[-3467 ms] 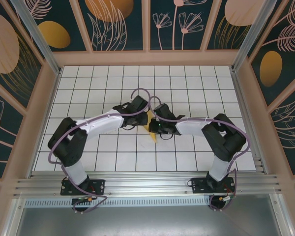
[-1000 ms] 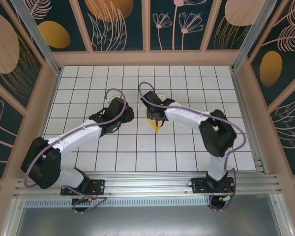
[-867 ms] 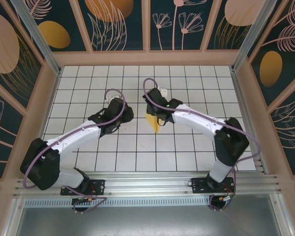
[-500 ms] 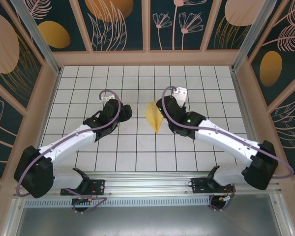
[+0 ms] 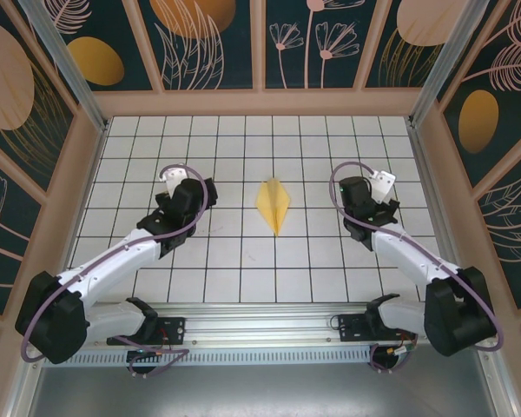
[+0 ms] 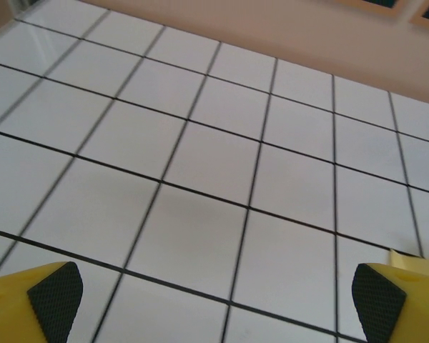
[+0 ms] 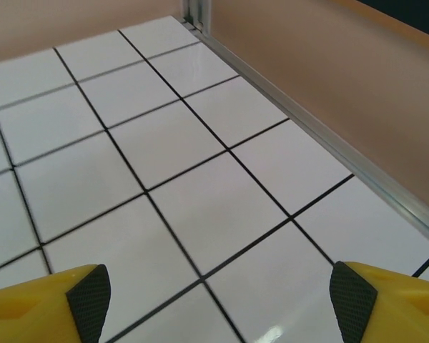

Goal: Fold a paper plane with a square sheet of paper (pick it up from the middle)
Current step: Move a paper plane to the center of the table, then reset both arms

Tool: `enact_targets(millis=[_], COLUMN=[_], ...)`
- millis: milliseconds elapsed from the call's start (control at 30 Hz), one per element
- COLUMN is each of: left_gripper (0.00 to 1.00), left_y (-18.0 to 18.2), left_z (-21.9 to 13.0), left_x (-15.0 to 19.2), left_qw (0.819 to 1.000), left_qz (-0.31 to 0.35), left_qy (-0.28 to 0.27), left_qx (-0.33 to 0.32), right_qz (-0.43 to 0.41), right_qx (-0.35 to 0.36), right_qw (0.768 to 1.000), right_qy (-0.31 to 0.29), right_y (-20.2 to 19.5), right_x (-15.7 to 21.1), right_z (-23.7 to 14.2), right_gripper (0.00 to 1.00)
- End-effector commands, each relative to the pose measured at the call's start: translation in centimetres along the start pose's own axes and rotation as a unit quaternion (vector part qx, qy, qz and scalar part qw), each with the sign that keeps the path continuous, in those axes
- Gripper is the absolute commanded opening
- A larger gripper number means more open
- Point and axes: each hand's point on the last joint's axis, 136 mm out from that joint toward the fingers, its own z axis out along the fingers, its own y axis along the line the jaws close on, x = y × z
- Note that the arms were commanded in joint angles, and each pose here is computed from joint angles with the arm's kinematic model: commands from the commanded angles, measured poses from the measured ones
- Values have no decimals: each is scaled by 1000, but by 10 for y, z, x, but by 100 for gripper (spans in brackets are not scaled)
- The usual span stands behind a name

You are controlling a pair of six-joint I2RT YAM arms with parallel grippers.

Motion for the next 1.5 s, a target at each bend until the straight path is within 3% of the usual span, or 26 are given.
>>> enact_targets(millis=[0,233,333,400,567,667,733,767,800,900,1133,1333,1433,1467], left_gripper=[99,98,99,98,99,99,99,98,98,98,98,99,98,98], left_y=[26,58,75,91,122,132,139,141,142,137,125,138,140,142], left_z=[4,19,21,20,17,16,19,21,25,36,67,71,61,53], left_x=[-19,-10,-12,-17,-20,-25,-27,-27,-28,-39,-25,-18,-10,-14], left_qw=[997,995,993,991,986,980,976,974,974,971,970,978,977,969], left_qz=[23,28,19,1,-26,-29,-32,-29,-21,12,95,58,52,44], left_qy=[-45,-27,-40,-58,-97,-135,-151,-158,-154,-176,-190,-190,-206,-240], left_qx=[-66,-96,-107,-118,-136,-146,-154,-159,-163,-164,-122,-62,-32,-30], right_qz=[-28,-32,-34,-28,-31,6,-1,1,1,1,1,1,1,1], right_qx=[-43,-84,-141,-181,-236,-263,-252,-256,-252,-253,-253,-253,-255,-254], right_qw=[998,994,984,972,956,947,957,953,955,955,955,955,954,954], right_qy=[-31,-67,-105,-146,-175,-183,-143,-162,-154,-156,-157,-156,-156,-157], right_y=[11,12,25,29,29,15,20,19,19,19,19,19,20,19], right_x=[-7,17,6,-4,-3,2,8,4,6,5,5,4,5,4], right_z=[19,51,45,36,35,36,49,46,47,47,47,47,47,47], right_gripper=[83,83,81,81,81,81,82,82,96,99,99,99,99,99])
